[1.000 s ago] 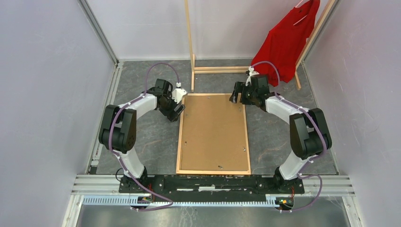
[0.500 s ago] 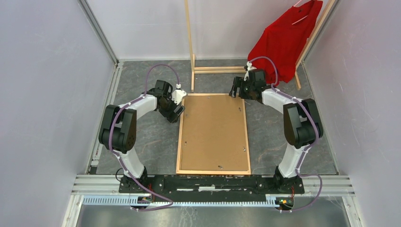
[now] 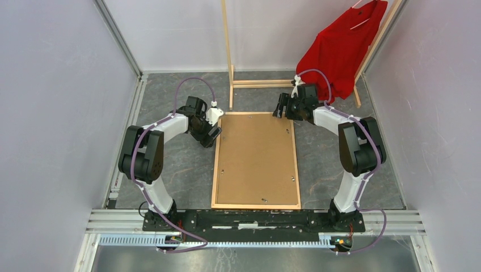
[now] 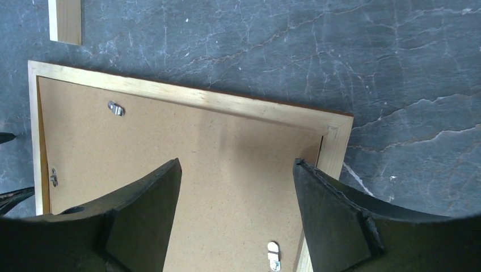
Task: Put the photo into the frame
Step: Adjust the photo frame item on the photo frame.
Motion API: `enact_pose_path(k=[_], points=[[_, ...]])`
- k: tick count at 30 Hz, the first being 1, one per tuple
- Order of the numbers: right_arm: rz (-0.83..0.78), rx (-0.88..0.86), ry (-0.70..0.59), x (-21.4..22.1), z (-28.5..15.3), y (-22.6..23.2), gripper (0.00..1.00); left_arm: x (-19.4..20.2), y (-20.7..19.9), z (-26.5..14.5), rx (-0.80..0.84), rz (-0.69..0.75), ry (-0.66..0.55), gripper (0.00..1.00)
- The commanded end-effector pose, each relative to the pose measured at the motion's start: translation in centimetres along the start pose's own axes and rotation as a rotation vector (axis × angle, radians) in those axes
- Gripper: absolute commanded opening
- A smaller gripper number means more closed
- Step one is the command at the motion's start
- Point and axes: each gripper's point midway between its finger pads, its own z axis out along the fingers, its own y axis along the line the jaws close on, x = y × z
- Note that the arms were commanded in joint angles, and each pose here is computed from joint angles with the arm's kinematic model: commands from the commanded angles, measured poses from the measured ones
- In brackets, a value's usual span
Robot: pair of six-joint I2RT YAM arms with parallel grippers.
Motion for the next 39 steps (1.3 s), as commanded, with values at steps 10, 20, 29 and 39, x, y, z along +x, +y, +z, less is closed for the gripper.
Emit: enact_pose_path(k=[10, 20, 29, 39], points=[[-0.015, 0.033, -0.074, -1.6, -3.6, -0.1, 0.8, 0.1, -0.2, 0.2, 0.008, -0.004, -0.009, 0.89], [0.048, -0.009, -0.029, 5.3, -7.9, -0.2, 0.78, 1.7, -1.1, 0.3, 0.044, -0.008, 0.016, 0.89], [0.06, -0.062, 0.045, 9.6, -8.7, 0.7, 0.76, 1.8, -2.2, 0.6, 0.096, -0.04, 0.012, 0.89], [0.058, -0.073, 0.068, 11.2, -8.9, 1.1, 0.74, 2.5, -2.5, 1.5, 0.11, -0.05, 0.029, 0.88]])
